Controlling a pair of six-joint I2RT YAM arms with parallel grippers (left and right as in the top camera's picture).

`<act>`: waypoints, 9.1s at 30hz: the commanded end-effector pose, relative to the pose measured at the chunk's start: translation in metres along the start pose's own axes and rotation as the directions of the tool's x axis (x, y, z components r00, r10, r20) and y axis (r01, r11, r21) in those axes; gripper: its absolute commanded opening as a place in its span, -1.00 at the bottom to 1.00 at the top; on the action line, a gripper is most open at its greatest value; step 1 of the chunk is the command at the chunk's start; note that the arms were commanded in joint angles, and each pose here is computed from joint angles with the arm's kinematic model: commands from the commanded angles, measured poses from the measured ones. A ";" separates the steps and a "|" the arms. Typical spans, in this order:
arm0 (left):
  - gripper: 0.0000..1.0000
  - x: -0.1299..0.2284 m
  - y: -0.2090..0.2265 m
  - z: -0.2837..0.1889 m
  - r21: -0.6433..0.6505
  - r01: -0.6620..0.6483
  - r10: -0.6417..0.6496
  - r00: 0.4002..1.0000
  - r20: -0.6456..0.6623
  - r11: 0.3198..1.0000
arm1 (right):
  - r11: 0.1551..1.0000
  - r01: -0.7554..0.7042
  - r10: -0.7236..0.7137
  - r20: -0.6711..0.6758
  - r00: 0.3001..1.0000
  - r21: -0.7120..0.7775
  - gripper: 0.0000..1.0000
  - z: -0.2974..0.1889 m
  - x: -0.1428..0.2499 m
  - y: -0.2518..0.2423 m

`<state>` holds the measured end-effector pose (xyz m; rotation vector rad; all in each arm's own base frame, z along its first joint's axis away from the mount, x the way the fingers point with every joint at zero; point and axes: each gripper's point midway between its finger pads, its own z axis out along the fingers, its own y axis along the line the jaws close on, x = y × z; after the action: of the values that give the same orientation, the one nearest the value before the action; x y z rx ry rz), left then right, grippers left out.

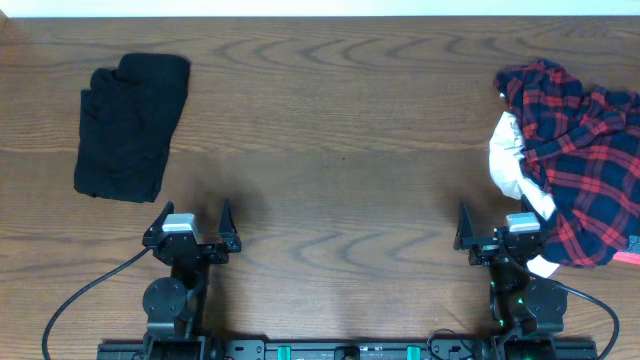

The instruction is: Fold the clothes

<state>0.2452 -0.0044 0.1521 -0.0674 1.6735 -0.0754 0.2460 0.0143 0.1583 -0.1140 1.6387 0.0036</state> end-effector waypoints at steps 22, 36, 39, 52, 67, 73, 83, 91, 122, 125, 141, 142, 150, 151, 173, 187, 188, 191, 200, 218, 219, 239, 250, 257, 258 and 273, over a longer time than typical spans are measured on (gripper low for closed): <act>0.96 0.016 0.002 0.000 -0.011 0.002 -0.003 0.999 -0.051 1.000 | 1.000 0.013 -0.013 0.000 1.000 0.002 0.99 0.000 0.001 -0.001; 0.96 0.016 0.002 0.000 -0.011 0.002 -0.003 0.999 -0.051 1.000 | 1.000 0.013 -0.013 0.000 1.000 0.002 0.99 0.000 0.001 -0.001; 0.96 0.016 0.002 0.000 -0.011 0.002 -0.003 0.999 -0.051 1.000 | 1.000 0.013 -0.013 0.000 1.000 0.002 0.98 0.000 0.001 -0.001; 0.96 0.015 0.002 0.000 -0.014 0.059 -0.060 0.997 -0.050 0.998 | 1.000 -0.014 0.014 0.014 1.000 0.003 0.98 0.000 -0.003 -0.001; 0.96 -0.060 -0.005 -0.014 0.009 0.208 -0.208 0.977 0.047 0.978 | 0.994 -0.074 0.074 -0.008 0.997 0.078 0.99 -0.011 -0.058 -0.018; 0.96 -0.071 -0.006 -0.007 -0.039 0.200 -0.203 0.973 -0.109 0.979 | 0.994 -0.072 0.080 -0.108 0.991 0.078 0.98 0.003 -0.080 -0.020; 0.96 -0.072 -0.007 0.013 -0.135 0.158 -0.202 0.879 -0.431 0.978 | 0.996 -0.088 0.093 -0.455 0.885 0.033 0.99 0.046 -0.083 -0.013; 0.96 -0.055 -0.005 0.016 -0.173 0.129 -0.205 0.801 -0.562 0.977 | 0.989 -0.149 0.093 -0.752 0.652 -0.007 0.99 0.058 -0.075 -0.001; 0.96 -0.056 -0.005 0.016 -0.172 0.129 -0.205 0.803 -0.560 0.977 | 0.720 -0.146 0.610 -0.519 0.599 0.678 0.95 0.163 -0.019 -0.228; 0.96 -0.056 -0.005 0.016 -0.172 0.129 -0.205 0.803 -0.559 0.977 | 0.716 -0.247 0.661 -0.520 0.542 0.653 0.94 0.171 0.006 -0.235; 0.96 -0.056 -0.005 0.016 -0.172 0.130 -0.205 0.803 -0.560 0.977 | 0.683 -0.310 0.709 -0.498 0.500 0.661 0.86 0.197 0.064 -0.256; 0.96 -0.056 -0.005 0.016 -0.172 0.130 -0.205 0.803 -0.560 0.977 | 0.682 -0.307 0.708 -0.496 0.502 0.664 0.85 0.197 0.064 -0.257; 0.96 -0.056 -0.005 0.016 -0.172 0.130 -0.205 0.803 -0.560 0.977 | 0.672 -0.269 0.712 -0.503 0.491 0.690 0.71 0.193 0.077 -0.261; 0.96 -0.056 -0.005 0.016 -0.172 0.130 -0.205 0.803 -0.560 0.977 | 0.670 -0.266 0.714 -0.506 0.484 0.693 0.67 0.192 0.080 -0.261; 0.96 -0.056 -0.005 0.016 -0.172 0.130 -0.205 0.803 -0.560 0.977 | 0.652 -0.275 0.732 -0.494 0.469 0.707 -0.97 0.187 0.078 -0.261; 0.96 -0.056 -0.005 0.016 -0.172 0.129 -0.205 0.803 -0.560 0.977 | 0.940 -0.321 0.340 -0.395 0.854 0.116 -0.97 0.184 -0.167 -0.144; 0.96 -0.056 -0.005 0.016 -0.172 0.130 -0.205 0.803 -0.560 0.977 | 0.953 -0.297 0.300 -0.376 0.877 0.066 -0.98 0.180 -0.183 -0.128; 0.96 -0.056 -0.005 0.016 -0.172 0.130 -0.205 0.803 -0.560 0.977 | 0.978 -0.193 0.159 -0.312 0.937 -0.082 -0.98 0.165 -0.225 -0.077; 0.96 -0.056 -0.005 0.016 -0.172 0.130 -0.205 0.803 -0.560 0.977 | 0.981 -0.105 0.081 -0.149 0.986 -0.162 -0.98 0.121 -0.292 -0.023; 0.96 -0.056 -0.005 0.016 -0.172 0.129 -0.205 0.803 -0.560 0.977 | 0.958 -0.213 0.179 0.177 0.968 0.191 -0.98 0.048 -0.384 -0.107; 0.96 -0.056 -0.005 0.016 -0.172 0.130 -0.205 0.803 -0.560 0.977 | 0.958 -0.212 0.177 0.182 0.967 0.194 -0.98 0.051 -0.385 -0.109; 0.96 -0.055 -0.005 0.015 -0.186 0.147 -0.228 0.797 -0.559 0.972 | 0.777 -0.225 0.126 -0.205 0.971 -0.588 -0.98 0.289 -0.198 0.131; 0.96 -0.054 -0.005 0.014 -0.188 0.145 -0.227 0.793 -0.565 0.971 | 0.591 -0.183 -0.233 -0.383 0.894 -0.786 -0.98 0.248 -0.054 0.298; 0.96 -0.054 -0.005 0.014 -0.187 0.145 -0.227 0.794 -0.565 0.972 | 0.562 -0.179 -0.260 -0.378 0.888 -0.807 -0.98 0.224 -0.068 0.315; 0.96 -0.054 -0.005 0.014 -0.188 0.144 -0.227 0.793 -0.565 0.972 | 0.554 -0.169 -0.270 -0.368 0.890 -0.815 -0.98 0.219 -0.073 0.316; 0.96 -0.053 -0.005 0.015 -0.189 0.144 -0.228 0.791 -0.568 0.971 | 0.456 -0.033 -0.356 -0.217 0.909 -0.889 -0.98 0.160 -0.102 0.376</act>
<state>0.2624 -0.0042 0.1934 -0.3353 2.3181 -0.1347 0.3860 0.3924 0.2141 -1.1475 1.9055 0.8239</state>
